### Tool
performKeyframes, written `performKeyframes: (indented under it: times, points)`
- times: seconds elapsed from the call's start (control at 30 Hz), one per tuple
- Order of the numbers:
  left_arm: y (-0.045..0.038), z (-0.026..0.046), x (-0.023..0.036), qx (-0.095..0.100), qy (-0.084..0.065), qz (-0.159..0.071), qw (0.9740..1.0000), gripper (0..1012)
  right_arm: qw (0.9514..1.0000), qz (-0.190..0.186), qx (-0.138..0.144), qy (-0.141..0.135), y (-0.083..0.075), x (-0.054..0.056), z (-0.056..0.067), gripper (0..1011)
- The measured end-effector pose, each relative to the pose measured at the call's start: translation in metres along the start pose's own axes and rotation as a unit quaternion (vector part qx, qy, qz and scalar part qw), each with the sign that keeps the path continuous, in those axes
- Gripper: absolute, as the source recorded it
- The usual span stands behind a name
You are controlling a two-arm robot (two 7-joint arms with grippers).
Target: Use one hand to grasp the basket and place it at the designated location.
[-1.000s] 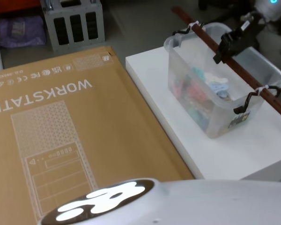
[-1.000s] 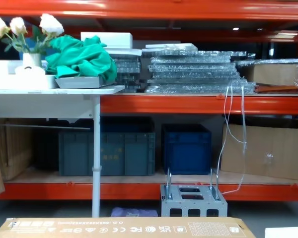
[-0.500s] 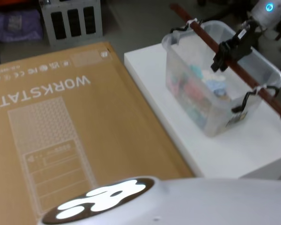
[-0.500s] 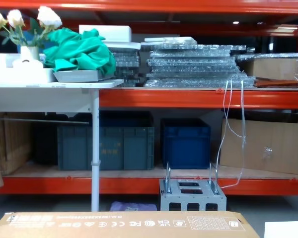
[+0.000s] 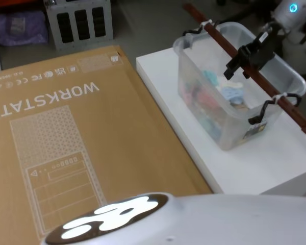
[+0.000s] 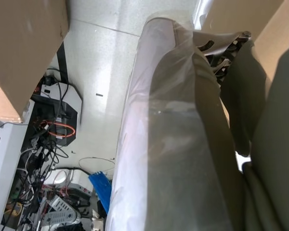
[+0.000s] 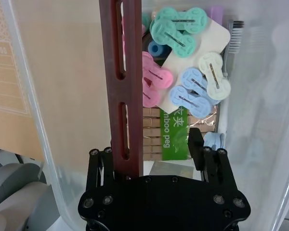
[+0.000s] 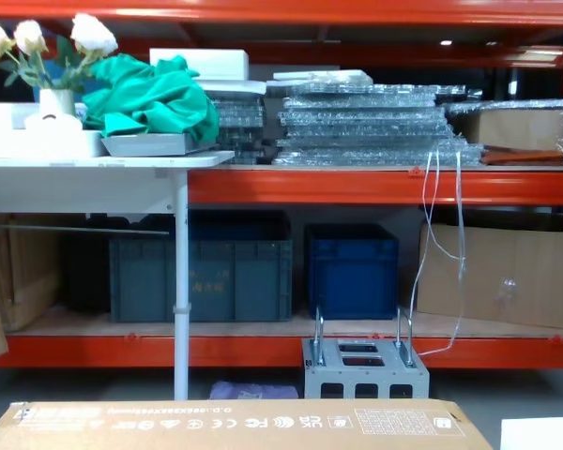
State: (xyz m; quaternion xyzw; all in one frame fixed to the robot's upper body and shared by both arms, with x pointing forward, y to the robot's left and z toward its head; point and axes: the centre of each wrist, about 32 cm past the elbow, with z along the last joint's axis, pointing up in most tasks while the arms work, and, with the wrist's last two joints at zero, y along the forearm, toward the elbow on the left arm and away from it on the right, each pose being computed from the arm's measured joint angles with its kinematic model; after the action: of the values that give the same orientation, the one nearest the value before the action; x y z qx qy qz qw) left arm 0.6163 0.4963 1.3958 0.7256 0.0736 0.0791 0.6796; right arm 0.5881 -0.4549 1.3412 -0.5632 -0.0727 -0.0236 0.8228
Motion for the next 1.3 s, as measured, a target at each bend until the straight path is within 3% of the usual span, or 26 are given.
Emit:
performKeyframes:
  times: [0.3, 1.13, 1.3]
  points:
    - [0.0000, 0.0000, 0.0000, 0.000, 0.000, 0.000, 1.0000, 0, 1.0000, 0.000, 0.000, 0.000, 0.000, 0.000, 0.000, 1000]
    - [0.0000, -0.0001, 0.0000, 0.000, 0.000, 0.000, 1.0000, 0, 1.0000, -0.001, 0.000, 0.000, 0.000, 0.000, 0.000, 1001]
    - [0.0000, 0.0000, 0.0000, 0.000, 0.000, 0.000, 1.0000, 0, 0.9999, 0.000, 0.000, -0.016, 0.001, -0.002, 0.010, 1000]
